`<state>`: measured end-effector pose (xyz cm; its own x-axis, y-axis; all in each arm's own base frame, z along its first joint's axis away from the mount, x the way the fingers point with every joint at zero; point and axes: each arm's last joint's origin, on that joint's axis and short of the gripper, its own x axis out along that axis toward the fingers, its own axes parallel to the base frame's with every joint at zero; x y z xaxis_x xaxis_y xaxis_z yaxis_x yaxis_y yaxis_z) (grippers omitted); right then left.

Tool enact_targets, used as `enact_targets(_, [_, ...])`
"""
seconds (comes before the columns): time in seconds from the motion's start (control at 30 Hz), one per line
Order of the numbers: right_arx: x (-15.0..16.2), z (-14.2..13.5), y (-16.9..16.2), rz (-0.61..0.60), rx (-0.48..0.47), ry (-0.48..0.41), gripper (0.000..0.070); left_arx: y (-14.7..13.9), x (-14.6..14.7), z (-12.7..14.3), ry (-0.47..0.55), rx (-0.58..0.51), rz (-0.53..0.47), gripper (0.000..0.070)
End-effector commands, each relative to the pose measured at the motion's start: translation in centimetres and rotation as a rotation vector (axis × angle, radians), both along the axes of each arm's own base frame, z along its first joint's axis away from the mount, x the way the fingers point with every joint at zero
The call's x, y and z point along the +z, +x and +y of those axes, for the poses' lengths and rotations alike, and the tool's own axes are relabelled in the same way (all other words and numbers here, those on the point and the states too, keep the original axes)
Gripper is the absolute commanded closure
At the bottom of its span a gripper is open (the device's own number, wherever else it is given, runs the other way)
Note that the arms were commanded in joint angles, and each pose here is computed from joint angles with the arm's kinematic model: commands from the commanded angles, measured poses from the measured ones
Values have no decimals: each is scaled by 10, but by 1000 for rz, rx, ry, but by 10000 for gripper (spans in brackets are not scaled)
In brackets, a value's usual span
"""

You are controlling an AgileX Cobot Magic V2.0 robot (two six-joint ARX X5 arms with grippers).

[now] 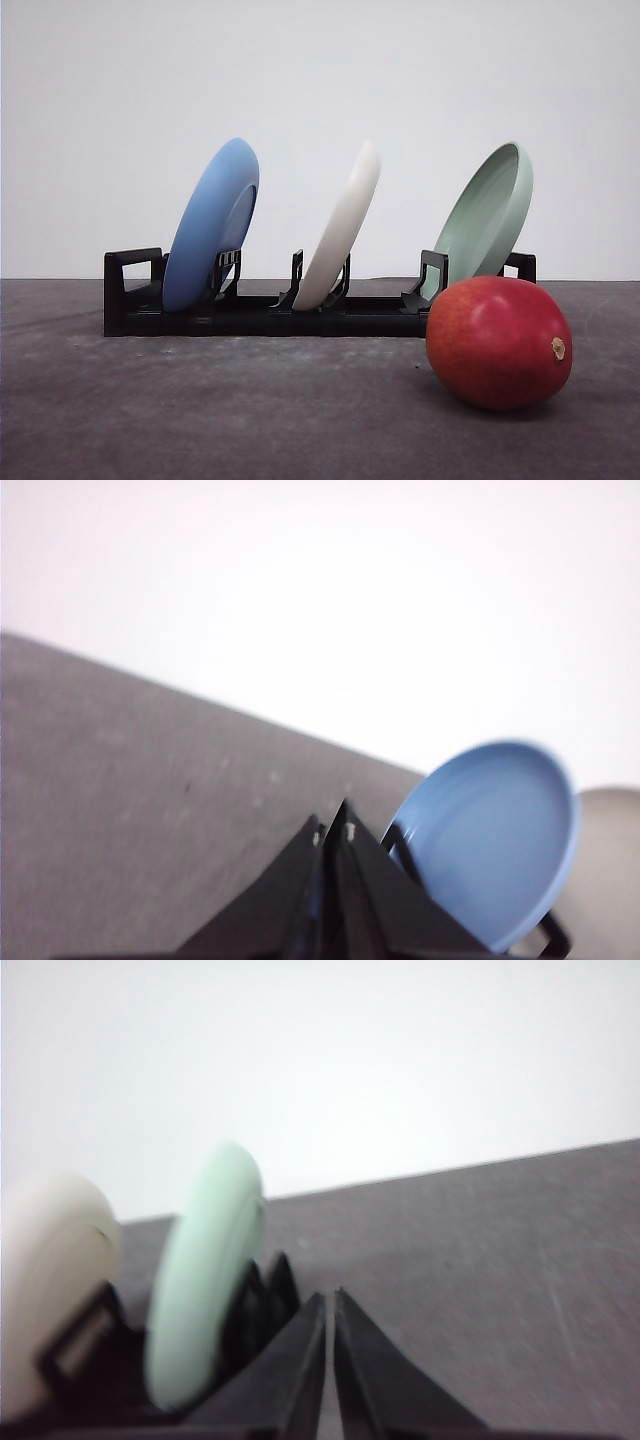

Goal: Place pomegranate in white plate

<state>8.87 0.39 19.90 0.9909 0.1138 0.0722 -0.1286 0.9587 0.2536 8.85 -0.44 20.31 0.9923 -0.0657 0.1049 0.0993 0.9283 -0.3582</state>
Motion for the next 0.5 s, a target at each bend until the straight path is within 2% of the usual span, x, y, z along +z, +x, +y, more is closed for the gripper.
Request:
enact_targets(0.0, [15,0,-5,-5,16,67,693,-6,17,0,-6,2,5,689])
enact_targets(0.1, [34,1,-16,62,37,108,693,-16,40,1,7,2,110,689])
enact_targets(0.2, [52,1,-26,157,62,105,693,-25,63,1,48,1,230,689])
enact_targets(0.37, [71,3,-32,308,128,42,693,-30,93,1,134,-31,418,689])
enact_targets(0.47, [75,5,-26,387,189,8,693,-26,103,-1,169,-107,506,689])
